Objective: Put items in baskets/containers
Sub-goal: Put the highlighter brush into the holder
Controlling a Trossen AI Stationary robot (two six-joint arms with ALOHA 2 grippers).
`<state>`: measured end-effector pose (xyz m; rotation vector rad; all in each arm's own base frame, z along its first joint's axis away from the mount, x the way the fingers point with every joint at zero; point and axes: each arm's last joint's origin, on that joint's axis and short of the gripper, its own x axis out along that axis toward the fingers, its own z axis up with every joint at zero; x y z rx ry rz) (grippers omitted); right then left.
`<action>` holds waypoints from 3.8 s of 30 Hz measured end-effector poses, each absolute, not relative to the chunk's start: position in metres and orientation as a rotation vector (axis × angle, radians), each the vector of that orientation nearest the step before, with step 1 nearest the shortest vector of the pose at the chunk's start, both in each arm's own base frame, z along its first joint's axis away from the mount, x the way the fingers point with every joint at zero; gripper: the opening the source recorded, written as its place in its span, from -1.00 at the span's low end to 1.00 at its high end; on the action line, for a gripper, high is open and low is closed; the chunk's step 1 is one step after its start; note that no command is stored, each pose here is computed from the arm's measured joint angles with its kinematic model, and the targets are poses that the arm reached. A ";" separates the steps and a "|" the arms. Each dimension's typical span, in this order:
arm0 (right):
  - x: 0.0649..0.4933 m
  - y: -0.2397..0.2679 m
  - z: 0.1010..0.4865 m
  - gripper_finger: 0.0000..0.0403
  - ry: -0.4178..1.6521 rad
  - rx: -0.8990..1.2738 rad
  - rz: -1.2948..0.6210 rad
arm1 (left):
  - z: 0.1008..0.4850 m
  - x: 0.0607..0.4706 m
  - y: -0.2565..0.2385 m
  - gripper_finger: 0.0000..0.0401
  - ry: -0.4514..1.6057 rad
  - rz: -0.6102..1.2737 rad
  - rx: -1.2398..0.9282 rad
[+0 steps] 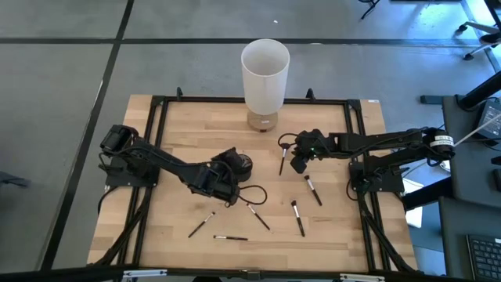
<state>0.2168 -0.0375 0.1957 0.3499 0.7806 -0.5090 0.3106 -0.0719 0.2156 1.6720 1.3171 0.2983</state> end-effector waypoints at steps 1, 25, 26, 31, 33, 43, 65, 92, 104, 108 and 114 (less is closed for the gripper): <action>0.217 -0.038 0.196 -0.55 0.775 0.354 -0.510 | 0.216 0.311 -0.072 -0.34 1.283 0.356 1.596; 0.230 -0.048 0.183 -0.55 0.602 0.894 -0.790 | 0.257 0.272 -0.075 -0.47 0.974 0.537 0.498; 0.231 -0.049 0.179 -0.55 0.620 0.914 -0.792 | 0.264 0.267 -0.073 -0.47 0.946 0.544 0.451; 0.244 -0.058 0.170 -0.55 0.708 0.969 -0.740 | 0.269 0.242 -0.065 -0.50 0.828 0.593 0.266; 0.252 -0.062 0.173 -0.55 0.743 0.958 -0.707 | 0.260 0.234 -0.062 -0.50 0.783 0.598 0.226; 0.274 -0.077 0.193 -0.32 1.040 0.900 -0.789 | 0.198 0.209 -0.044 -0.36 0.539 0.561 0.002; 0.321 -0.097 0.133 -0.33 1.352 1.061 -0.802 | 0.158 0.187 -0.046 -0.30 0.449 0.502 -0.042; 0.329 -0.034 0.181 -0.96 1.168 0.839 -0.680 | 0.161 0.185 -0.043 -0.37 0.418 0.654 0.143; 0.334 0.003 0.251 -0.95 0.696 0.719 -0.540 | 0.161 0.185 -0.043 -0.37 0.413 0.661 0.137; 0.333 0.004 0.238 -0.95 0.761 0.746 -0.613 | 0.161 0.184 -0.043 -0.37 0.403 0.690 0.146; 0.340 -0.012 0.210 -0.92 0.917 0.772 -0.595 | 0.162 0.184 -0.042 -0.37 0.396 0.713 0.159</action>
